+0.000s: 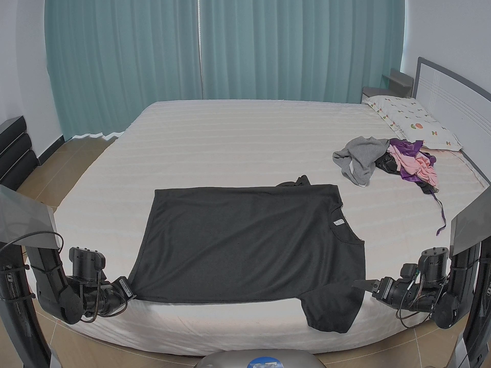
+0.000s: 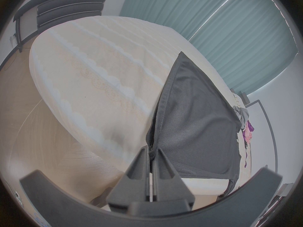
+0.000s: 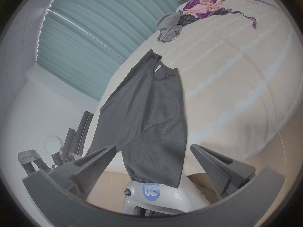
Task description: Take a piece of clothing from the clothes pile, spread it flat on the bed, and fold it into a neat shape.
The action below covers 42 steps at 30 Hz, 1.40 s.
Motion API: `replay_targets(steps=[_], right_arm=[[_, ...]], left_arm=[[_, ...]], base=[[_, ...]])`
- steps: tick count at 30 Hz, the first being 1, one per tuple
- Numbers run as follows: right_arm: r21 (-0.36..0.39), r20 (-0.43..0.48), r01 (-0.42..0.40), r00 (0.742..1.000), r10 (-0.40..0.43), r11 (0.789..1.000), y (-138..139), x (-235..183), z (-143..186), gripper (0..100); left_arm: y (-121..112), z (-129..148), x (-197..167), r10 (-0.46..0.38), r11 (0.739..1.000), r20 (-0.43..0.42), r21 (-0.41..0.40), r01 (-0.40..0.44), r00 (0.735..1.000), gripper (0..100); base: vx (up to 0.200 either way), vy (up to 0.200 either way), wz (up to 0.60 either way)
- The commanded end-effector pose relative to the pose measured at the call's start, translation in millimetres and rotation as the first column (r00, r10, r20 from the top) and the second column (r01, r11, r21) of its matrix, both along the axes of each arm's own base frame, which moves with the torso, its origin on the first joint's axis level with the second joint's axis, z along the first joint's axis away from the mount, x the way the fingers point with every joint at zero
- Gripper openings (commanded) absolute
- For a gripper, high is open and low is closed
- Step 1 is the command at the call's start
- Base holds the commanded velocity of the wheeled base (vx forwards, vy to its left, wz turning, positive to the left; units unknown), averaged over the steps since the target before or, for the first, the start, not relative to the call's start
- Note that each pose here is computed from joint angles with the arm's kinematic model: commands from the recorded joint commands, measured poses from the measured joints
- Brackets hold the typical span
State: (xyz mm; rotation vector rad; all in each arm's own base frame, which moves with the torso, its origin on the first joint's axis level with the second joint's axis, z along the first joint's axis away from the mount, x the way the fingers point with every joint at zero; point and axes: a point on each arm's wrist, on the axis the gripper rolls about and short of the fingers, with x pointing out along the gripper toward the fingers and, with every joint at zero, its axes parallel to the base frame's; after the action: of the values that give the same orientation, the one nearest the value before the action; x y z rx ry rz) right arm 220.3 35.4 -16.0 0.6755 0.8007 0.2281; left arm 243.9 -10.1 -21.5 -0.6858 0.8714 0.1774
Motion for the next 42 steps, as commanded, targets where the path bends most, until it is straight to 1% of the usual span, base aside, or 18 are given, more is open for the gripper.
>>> replay_targets(steps=[1,8,17,21,26,31,37,39,42], right_arm=[[-0.008,0.005,0.000,1.000,0.000,1.000,4,15,-12,100],[-0.016,0.011,0.001,1.000,0.000,1.000,7,37,-29,100],[-0.015,0.032,0.018,0.999,-0.018,1.000,4,53,-38,100],[-0.013,0.042,0.028,0.999,-0.027,1.000,2,56,-37,100],[-0.012,0.078,0.038,0.996,-0.037,0.999,1,61,-30,100],[-0.037,0.060,0.070,0.996,-0.067,0.997,-1,59,-30,100],[-0.045,0.057,0.067,0.996,-0.065,0.997,-2,57,-26,100],[-0.048,0.045,0.066,0.997,-0.064,0.997,-2,59,-29,100],[-0.047,0.053,0.068,0.996,-0.065,0.997,-1,68,-32,100]], left_arm=[[1,0,0,0.002,1.000,0.000,-0.005,-0.002,1.000,0],[0,0,0,0.002,1.000,0.001,-0.008,-0.002,1.000,0],[0,0,1,0.000,1.000,0.003,-0.008,0.000,1.000,0],[0,0,1,0.000,1.000,0.004,-0.008,0.000,1.000,0],[0,0,1,0.001,1.000,0.003,-0.009,-0.001,1.000,0],[0,0,1,0.001,1.000,0.003,-0.009,-0.001,1.000,0],[0,0,1,0.001,1.000,0.004,-0.009,-0.001,1.000,0],[0,0,1,0.000,1.000,0.004,-0.009,0.000,1.000,0],[0,1,1,0.000,1.000,0.006,-0.009,0.000,1.000,0]], base=[[0.000,0.000,0.00],[0.000,0.000,0.00],[0.000,0.000,0.00],[0.000,0.000,0.00],[0.000,0.000,0.00],[0.000,0.000,0.00],[0.000,0.000,0.00],[0.000,0.000,0.00],[0.000,0.000,0.00]])
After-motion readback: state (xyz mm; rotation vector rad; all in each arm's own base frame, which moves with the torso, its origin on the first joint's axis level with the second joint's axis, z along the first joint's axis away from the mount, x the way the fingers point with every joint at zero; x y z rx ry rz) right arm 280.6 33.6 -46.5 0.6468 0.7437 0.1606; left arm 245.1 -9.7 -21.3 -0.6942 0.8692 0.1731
